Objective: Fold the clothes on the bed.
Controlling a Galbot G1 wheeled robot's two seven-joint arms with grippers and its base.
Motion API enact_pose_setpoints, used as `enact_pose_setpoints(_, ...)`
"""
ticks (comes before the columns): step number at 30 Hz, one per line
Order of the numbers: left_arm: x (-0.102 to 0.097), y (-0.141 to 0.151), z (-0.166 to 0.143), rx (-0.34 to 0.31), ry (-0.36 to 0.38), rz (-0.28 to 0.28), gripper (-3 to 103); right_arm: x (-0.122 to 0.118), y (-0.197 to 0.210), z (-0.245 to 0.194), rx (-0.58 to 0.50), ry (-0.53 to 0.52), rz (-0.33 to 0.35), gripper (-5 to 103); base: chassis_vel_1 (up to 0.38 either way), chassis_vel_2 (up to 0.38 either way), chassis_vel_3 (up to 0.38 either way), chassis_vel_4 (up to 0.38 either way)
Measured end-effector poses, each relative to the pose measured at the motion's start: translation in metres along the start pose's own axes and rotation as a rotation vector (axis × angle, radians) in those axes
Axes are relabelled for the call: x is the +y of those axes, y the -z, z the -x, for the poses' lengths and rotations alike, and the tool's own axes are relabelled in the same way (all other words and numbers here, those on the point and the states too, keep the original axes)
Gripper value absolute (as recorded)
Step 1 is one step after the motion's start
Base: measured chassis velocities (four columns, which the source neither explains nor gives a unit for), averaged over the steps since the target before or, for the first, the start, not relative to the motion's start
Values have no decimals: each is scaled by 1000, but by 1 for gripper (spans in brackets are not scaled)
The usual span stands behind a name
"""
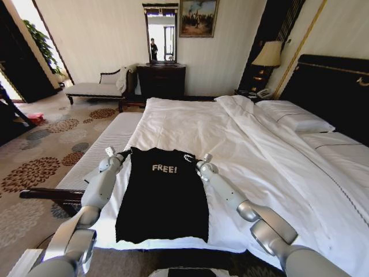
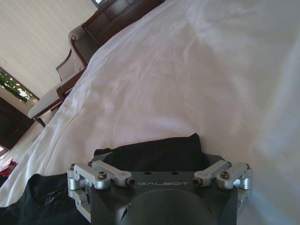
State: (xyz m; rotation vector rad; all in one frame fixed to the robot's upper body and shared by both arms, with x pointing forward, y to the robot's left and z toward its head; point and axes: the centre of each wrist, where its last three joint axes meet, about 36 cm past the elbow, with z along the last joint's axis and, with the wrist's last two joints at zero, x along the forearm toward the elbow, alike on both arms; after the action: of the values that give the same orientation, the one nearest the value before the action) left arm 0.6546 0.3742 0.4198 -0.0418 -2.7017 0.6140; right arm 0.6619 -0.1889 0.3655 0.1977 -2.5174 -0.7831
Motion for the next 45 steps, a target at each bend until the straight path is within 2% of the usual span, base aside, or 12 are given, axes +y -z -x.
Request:
enact_pose_setpoints(2, -2, 0, 0, -1, -3, 1, 0, -1, 1, 0, -2, -2, 4, 103, 0, 0, 0, 0)
enact_pose_setpoints(8, -4, 0, 1, -1, -9, 4, 0, -9, -4, -2, -2, -10, 11, 79, 0, 0, 0, 0)
enact_pose_setpoints(11, -4, 0, 1, -2, -9, 5, 0, -10, -5, -2, -5, -8, 11, 73, 0, 0, 0, 0)
enact_pose_setpoints(14, -4, -1, 1, -2, -9, 6, 0, -10, -4, -2, -19, -2, 7, 57, 0, 0, 0, 0)
enact_pose_setpoints(15, -4, -1, 1, -2, -9, 6, 0, -10, -4, -2, -19, -2, 7, 57, 0, 0, 0, 0)
enact_pose_setpoints(17, -3, -1, 1, -5, -10, 7, 0, -8, -3, -1, -34, 7, 8, 46, 0, 0, 0, 0)
enact_pose_setpoints(18, -3, -1, 1, -5, -10, 7, 0, -8, -3, -1, -34, 7, 8, 46, 0, 0, 0, 0)
enact_pose_setpoints(23, 0, 0, -1, -8, -7, 9, 0, -5, 1, -3, -51, 24, 3, 30, 0, 0, 0, 0)
enact_pose_setpoints(27, 1, 2, -1, -14, -8, 10, 0, -7, -2, -7, -56, 42, -18, 8, 0, 0, 0, 0)
enact_pose_setpoints(32, -1, 10, -7, -41, -21, 14, 0, -10, -2, -16, -108, 68, -31, 1, 0, 0, 0, 0)
enact_pose_setpoints(38, -6, 26, -22, -94, -56, 9, 0, -7, 15, -37, -202, 125, -26, 0, 0, 0, 0, 0)
enact_pose_setpoints(45, -13, 47, -43, -162, -113, 5, 0, -20, 36, -68, -338, 159, -37, 0, 0, 0, 0, 0)
